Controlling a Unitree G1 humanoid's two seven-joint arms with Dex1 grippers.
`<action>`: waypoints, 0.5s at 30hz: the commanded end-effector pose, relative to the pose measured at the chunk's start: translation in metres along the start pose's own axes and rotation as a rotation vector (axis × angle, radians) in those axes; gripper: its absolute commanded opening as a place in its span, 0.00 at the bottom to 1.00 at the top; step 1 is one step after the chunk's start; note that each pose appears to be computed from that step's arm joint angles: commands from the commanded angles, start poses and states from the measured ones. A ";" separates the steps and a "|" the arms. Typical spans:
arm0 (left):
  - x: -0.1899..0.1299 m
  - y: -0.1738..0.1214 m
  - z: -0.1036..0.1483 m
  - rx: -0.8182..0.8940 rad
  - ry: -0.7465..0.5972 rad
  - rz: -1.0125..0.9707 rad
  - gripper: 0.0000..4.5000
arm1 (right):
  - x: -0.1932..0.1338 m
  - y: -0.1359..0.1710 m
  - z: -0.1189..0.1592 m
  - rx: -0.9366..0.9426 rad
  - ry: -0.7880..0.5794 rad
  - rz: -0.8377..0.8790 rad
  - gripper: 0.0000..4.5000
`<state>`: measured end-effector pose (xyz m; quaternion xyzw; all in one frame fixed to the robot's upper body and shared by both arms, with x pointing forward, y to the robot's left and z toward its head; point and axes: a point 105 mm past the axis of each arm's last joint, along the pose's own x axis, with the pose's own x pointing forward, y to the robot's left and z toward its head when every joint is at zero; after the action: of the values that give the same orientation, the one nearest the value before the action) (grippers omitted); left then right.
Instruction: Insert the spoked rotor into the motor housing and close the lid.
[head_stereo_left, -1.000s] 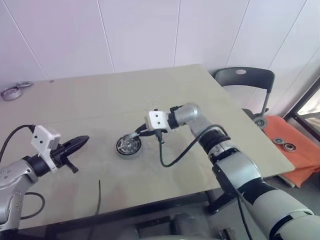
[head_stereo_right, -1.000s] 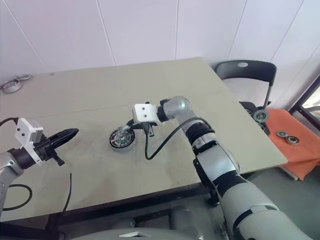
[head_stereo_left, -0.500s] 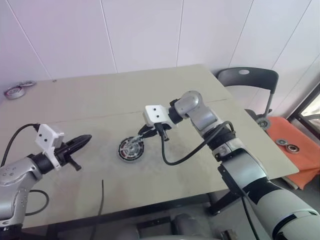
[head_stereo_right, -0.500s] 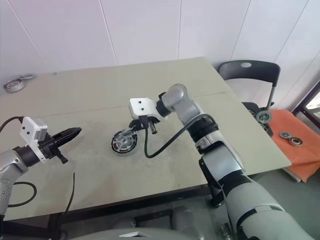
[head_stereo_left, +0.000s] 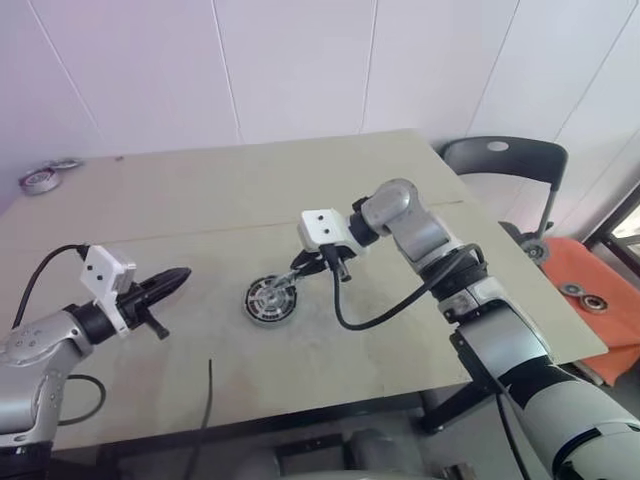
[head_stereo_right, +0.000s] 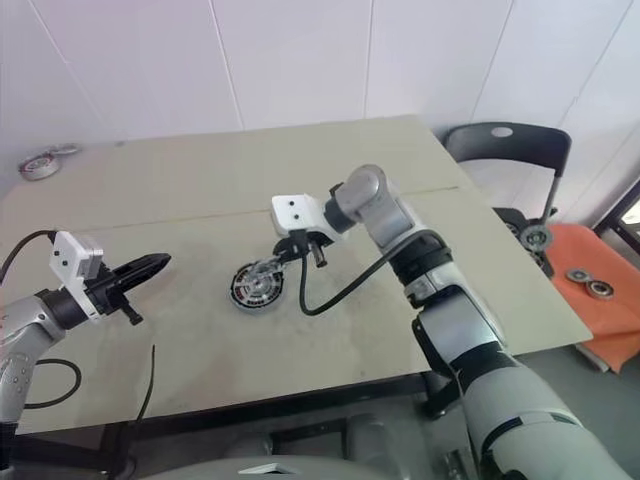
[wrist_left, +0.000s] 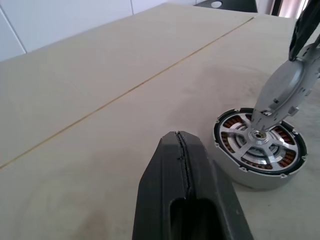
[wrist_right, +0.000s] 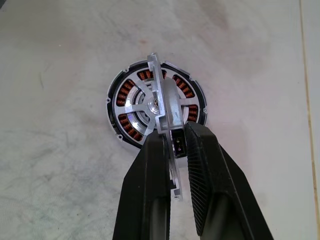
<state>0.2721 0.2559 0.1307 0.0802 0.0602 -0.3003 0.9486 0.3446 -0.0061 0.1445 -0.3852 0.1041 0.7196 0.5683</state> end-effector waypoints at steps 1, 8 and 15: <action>0.004 0.001 0.013 0.048 -0.036 -0.010 0.00 | 0.017 0.039 -0.025 0.108 0.079 0.253 0.07; 0.007 0.000 0.012 0.046 -0.039 -0.016 0.00 | 0.010 0.038 -0.017 0.182 0.062 0.269 0.07; 0.009 -0.001 0.010 0.040 -0.045 -0.017 0.00 | 0.009 0.033 -0.019 0.201 0.088 0.260 0.07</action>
<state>0.2766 0.2479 0.1295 0.0791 0.0537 -0.3131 0.9449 0.3321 -0.0162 0.1410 -0.3432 0.1928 0.7460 0.5371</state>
